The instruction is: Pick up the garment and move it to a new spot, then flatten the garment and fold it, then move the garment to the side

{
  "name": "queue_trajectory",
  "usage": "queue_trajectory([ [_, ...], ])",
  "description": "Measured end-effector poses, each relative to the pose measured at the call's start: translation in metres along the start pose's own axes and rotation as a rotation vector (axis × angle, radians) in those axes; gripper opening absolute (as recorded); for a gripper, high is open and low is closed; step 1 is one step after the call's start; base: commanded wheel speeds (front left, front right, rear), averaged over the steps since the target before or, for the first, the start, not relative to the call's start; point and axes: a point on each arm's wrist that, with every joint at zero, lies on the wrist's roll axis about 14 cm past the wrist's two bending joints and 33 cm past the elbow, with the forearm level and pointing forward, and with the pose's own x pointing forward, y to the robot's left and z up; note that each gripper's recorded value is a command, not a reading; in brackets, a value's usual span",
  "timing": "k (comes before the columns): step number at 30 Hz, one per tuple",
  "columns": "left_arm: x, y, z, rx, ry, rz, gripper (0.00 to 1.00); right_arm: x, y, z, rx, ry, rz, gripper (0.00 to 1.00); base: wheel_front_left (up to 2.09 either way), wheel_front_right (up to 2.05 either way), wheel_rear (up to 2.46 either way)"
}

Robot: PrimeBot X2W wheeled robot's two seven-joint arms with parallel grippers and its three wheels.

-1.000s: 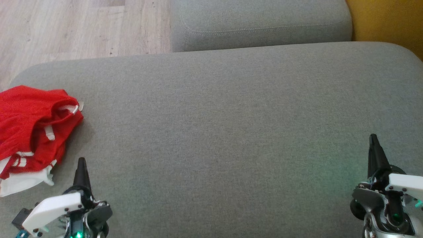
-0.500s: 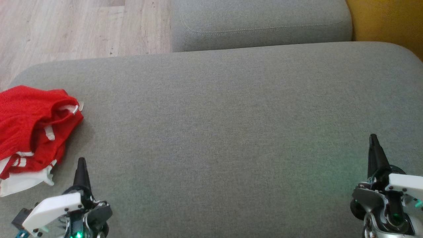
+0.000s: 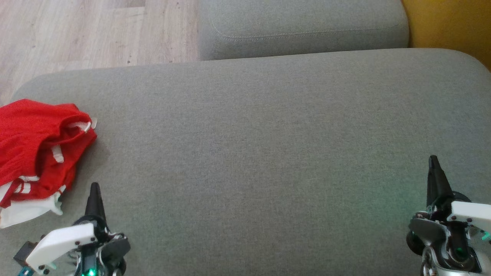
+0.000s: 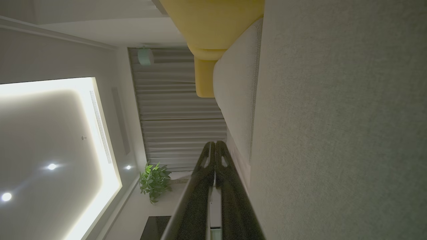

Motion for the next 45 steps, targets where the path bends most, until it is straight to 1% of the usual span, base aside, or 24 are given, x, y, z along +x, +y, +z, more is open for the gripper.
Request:
queue_trajectory([
  [45,0.0,0.0,0.0,0.0,0.0,0.0,0.0,0.0,0.0,0.0,0.0,0.0,0.0,0.0,0.0,0.0,0.0],
])
